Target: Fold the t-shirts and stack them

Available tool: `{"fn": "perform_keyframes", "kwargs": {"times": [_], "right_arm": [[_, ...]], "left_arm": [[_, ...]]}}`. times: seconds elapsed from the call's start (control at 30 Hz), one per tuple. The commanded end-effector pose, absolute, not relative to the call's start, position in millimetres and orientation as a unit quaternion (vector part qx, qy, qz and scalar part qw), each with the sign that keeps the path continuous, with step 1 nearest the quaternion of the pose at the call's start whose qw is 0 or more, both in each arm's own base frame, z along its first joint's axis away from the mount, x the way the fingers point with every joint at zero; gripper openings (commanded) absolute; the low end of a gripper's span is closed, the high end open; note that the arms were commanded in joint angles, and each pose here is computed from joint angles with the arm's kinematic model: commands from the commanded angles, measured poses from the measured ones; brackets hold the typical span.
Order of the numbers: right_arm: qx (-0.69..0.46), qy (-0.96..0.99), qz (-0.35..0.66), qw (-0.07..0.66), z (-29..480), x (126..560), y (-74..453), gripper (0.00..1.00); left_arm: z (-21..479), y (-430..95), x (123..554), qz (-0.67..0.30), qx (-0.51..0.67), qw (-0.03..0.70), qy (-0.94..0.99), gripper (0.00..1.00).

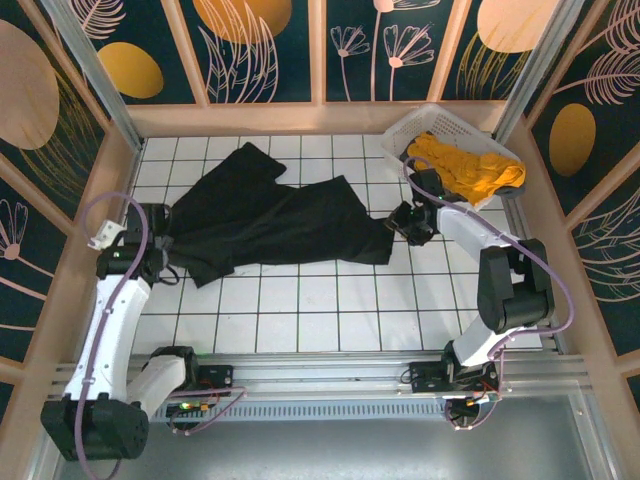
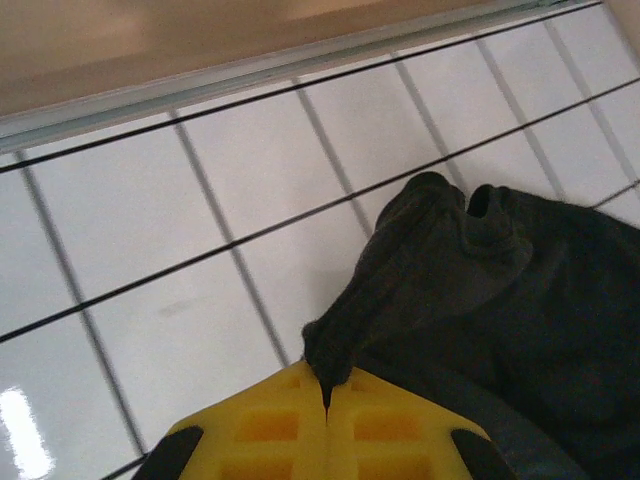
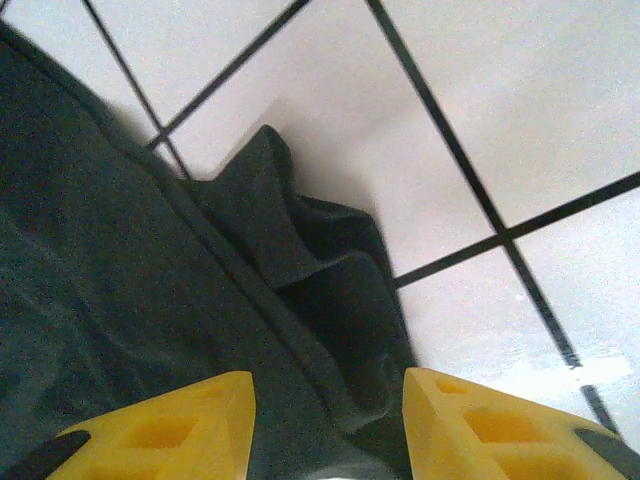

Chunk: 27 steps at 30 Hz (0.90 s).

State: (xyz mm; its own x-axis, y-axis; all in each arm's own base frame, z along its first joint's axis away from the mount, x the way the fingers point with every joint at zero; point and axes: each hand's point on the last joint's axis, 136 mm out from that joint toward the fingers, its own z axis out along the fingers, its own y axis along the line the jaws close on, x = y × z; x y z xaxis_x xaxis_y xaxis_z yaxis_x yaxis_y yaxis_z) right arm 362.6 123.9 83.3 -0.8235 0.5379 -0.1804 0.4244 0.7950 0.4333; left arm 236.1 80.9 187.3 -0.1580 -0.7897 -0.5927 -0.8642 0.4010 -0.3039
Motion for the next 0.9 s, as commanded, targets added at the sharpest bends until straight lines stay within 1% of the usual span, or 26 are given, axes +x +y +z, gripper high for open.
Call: {"fn": "perform_keyframes", "kwargs": {"times": [0.0, 0.17, 0.3, 0.43, 0.63, 0.87], "right_arm": [[0.231, 0.934, 0.206, 0.178, 109.0, 379.8, 150.1, 0.43], [0.175, 0.934, 0.236, 0.204, 112.3, 417.0, 205.8, 0.47], [0.17, 0.927, 0.251, 0.22, 105.6, 457.6, 241.6, 0.47], [0.152, 0.918, 0.245, 0.272, 105.1, 502.9, 263.9, 0.47], [0.133, 0.923, 0.186, 0.309, 84.8, 546.9, 267.0, 0.47], [0.095, 0.938, 0.135, 0.306, 44.8, 563.5, 270.5, 0.51]], "left_arm": [[173.0, 94.5, 211.7, 0.087, -0.606, 0.347, 0.711, 0.0], [169.0, 93.1, 214.5, 0.076, -0.602, 0.357, 0.711, 0.0], [156.4, 86.8, 215.7, 0.061, -0.6, 0.343, 0.72, 0.0], [147.4, 78.5, 223.8, 0.036, -0.595, 0.335, 0.729, 0.0], [137.9, 67.2, 235.6, 0.004, -0.589, 0.322, 0.741, 0.0], [131.9, 59.5, 241.5, -0.012, -0.578, 0.31, 0.755, 0.0]]}}
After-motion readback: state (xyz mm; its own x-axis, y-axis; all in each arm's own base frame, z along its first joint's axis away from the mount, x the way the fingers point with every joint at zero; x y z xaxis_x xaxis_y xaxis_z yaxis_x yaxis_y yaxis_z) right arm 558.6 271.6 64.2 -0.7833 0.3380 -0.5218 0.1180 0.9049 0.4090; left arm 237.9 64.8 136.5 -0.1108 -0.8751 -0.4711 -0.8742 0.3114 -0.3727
